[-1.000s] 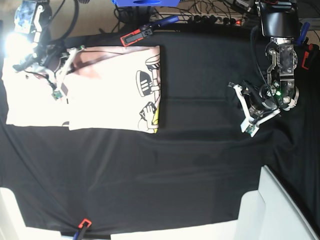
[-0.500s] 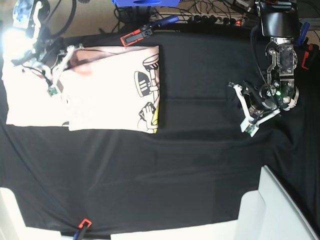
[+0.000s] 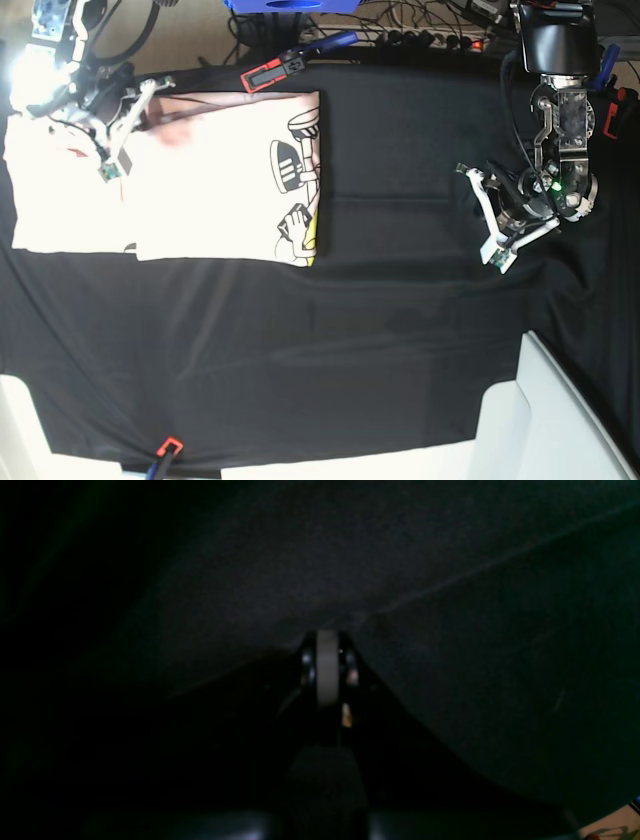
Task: Fold the T-shirt properly
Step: 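Pull the grasped edge outward with the right gripper to unfold it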
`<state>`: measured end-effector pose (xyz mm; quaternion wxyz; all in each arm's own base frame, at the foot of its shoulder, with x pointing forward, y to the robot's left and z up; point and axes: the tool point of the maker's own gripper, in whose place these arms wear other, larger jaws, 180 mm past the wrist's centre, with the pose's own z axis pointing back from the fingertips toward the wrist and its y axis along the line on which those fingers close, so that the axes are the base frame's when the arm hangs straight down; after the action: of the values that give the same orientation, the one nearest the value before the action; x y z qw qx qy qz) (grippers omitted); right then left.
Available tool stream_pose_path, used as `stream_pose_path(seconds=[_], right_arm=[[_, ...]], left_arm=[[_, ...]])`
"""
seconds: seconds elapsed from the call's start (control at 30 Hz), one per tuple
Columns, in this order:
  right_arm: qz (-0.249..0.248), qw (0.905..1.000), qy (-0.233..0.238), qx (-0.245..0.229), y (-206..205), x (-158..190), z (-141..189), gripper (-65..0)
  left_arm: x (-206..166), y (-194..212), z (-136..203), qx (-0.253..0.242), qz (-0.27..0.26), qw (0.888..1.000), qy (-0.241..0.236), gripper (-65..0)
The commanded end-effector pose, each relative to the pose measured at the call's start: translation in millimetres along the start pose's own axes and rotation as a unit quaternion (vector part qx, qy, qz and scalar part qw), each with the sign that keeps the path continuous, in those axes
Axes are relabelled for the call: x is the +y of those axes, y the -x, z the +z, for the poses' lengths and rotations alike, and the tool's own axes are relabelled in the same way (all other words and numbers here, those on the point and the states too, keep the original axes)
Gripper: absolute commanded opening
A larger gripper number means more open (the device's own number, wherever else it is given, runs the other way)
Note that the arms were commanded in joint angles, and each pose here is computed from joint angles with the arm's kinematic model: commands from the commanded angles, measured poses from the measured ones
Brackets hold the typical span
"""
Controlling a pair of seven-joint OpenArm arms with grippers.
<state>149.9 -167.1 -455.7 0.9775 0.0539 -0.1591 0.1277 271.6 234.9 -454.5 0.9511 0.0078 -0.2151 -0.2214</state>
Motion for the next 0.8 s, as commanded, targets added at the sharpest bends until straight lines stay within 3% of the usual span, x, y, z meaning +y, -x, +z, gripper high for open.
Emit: stream_pose_path(seconds=[0.0,0.17,0.37,0.57,0.77], right_arm=[[0.003,0.9999,0.005,-0.012,-5.9,-3.8,4.2,-64.7],[0.0,1.0,0.004,-0.008,-2.2,-3.2,3.0,-64.7],[-0.048,0.9984,0.029,-0.008,0.1,-12.0,3.1,-64.7],[-0.055,0.9982,0.024,-0.005,1.5,-6.9,1.7,-64.7],[-0.101,0.9943,0.034,-0.003,14.8,-12.7,4.1,-64.7]], left_arm=[[10.0,-11.3,5.3,-0.016,-0.004,1.0,-0.011,-65.0],[10.0,-11.3,5.3,-0.016,-0.004,1.0,-0.011,-65.0],[10.0,-11.3,5.3,-0.016,-0.004,1.0,-0.011,-65.0],[9.9,-10.8,5.0,-0.015,-0.003,1.0,-0.011,-65.0],[9.9,-10.8,5.0,-0.015,-0.003,1.0,-0.011,-65.0]])
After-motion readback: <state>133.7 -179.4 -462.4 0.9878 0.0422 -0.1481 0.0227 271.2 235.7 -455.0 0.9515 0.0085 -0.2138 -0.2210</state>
